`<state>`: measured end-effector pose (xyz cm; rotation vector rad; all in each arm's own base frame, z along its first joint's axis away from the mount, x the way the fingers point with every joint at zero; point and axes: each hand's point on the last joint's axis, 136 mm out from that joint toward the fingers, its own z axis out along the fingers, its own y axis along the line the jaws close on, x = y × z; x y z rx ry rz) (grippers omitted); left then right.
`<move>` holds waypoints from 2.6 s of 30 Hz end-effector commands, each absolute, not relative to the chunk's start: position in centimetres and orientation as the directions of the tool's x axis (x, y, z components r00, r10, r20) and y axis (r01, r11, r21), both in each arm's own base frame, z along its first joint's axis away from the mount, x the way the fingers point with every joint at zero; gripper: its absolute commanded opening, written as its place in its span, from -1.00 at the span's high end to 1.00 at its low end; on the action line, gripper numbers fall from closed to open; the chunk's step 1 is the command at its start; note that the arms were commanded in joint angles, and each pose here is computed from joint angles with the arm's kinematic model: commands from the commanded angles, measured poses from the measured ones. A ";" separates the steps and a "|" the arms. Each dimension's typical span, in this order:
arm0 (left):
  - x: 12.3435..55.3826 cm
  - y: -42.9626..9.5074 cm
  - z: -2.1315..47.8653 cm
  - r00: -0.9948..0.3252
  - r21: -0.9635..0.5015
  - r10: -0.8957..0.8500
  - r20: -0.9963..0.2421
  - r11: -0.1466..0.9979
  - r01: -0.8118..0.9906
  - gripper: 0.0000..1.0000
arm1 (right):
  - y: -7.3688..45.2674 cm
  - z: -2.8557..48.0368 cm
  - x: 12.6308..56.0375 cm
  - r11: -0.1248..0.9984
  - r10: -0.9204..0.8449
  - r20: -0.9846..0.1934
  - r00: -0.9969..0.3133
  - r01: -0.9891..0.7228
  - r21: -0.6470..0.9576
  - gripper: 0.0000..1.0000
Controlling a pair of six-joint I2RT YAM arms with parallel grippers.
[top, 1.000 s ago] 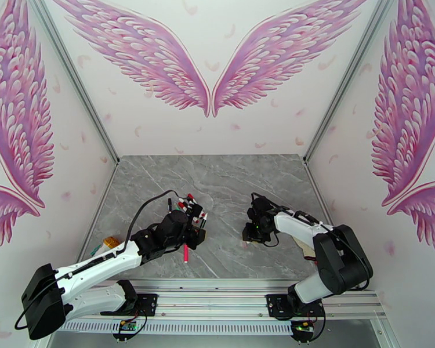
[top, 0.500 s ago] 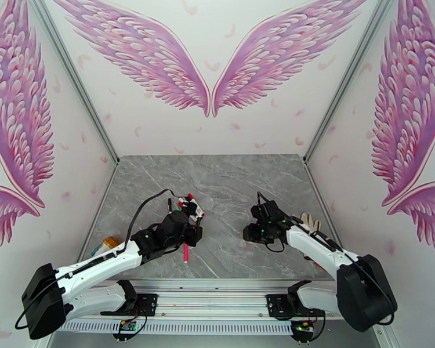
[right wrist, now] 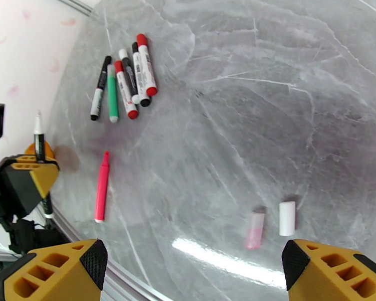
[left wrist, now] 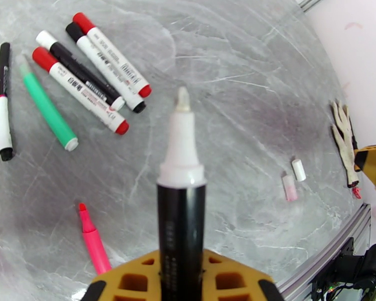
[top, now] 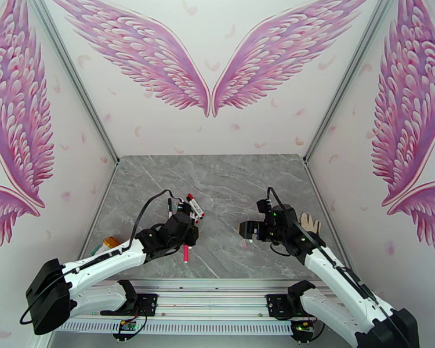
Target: Open the pen caps
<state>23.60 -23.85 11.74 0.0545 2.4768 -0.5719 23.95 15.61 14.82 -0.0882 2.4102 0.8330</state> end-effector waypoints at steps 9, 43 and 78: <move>24.0 -22.8 8.4 -0.860 -0.316 -0.163 -0.484 0.949 -0.002 0.88 | 16.1 15.6 23.5 0.778 0.124 -0.569 -0.813 -0.276 0.564 -0.97; 23.4 -22.8 2.3 -0.925 -0.071 -0.056 -0.376 0.997 -0.031 0.57 | 16.4 14.2 22.9 0.773 0.087 -0.528 -0.845 -0.277 0.571 -0.98; 22.8 -21.3 3.3 -0.934 0.003 -0.050 -0.354 0.999 -0.055 -0.21 | 16.3 13.9 23.0 0.782 0.085 -0.527 -0.845 -0.272 0.562 -0.98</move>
